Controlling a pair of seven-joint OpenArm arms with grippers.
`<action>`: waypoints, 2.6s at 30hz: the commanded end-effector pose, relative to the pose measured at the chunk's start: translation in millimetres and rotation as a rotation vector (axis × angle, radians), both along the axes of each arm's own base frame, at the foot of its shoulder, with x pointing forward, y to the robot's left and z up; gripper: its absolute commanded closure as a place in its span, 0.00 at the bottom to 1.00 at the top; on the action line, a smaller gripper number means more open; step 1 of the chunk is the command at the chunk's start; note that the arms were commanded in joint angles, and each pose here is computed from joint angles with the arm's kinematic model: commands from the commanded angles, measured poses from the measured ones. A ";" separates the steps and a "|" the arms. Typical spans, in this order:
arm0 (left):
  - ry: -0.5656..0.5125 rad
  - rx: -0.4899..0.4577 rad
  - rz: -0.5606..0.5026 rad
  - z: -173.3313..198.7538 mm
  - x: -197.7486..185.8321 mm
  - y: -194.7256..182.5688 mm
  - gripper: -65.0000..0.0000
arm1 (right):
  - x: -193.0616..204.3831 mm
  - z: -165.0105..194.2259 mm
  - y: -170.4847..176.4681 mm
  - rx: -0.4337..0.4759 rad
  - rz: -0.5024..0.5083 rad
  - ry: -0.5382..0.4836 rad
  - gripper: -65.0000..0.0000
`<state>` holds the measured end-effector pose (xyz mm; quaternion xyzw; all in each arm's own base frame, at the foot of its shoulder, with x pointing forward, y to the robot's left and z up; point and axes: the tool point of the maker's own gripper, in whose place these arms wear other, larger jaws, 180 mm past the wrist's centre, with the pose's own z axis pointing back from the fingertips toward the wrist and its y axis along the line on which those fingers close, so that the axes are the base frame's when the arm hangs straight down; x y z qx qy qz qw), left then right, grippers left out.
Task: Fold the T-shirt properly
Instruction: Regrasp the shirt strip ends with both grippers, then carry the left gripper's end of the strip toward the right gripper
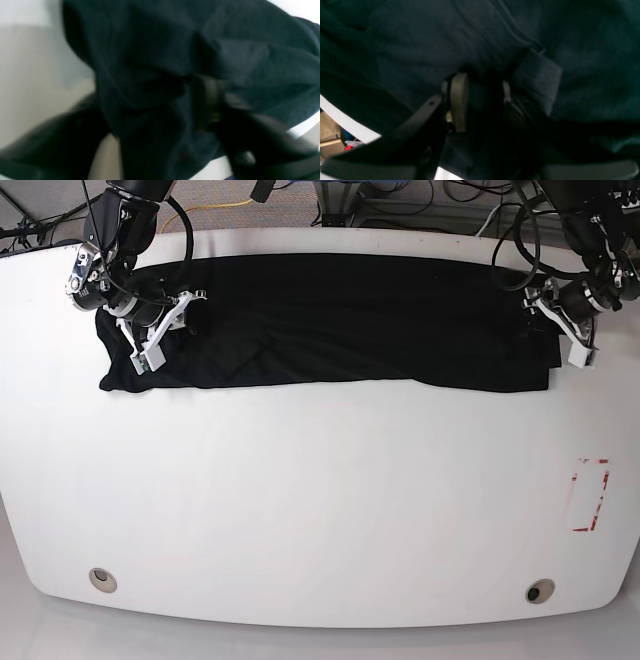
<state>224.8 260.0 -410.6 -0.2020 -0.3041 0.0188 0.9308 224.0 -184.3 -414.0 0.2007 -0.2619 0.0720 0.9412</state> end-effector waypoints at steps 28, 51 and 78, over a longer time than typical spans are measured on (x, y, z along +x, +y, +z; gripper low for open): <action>-0.212 0.176 -0.662 58.9 -15.5 -201.5 1.00 | -3.0 -1.2 -6.5 -0.032 0.004 0.021 0.74; -0.314 0.082 -0.816 76.6 0.6 -302.8 0.99 | -2.3 -0.8 -6.5 -0.032 0.003 0.019 0.74; -0.482 0.087 -1.031 118.4 15.2 -384.6 0.53 | -1.0 -0.3 -7.0 -0.032 0.003 0.016 0.74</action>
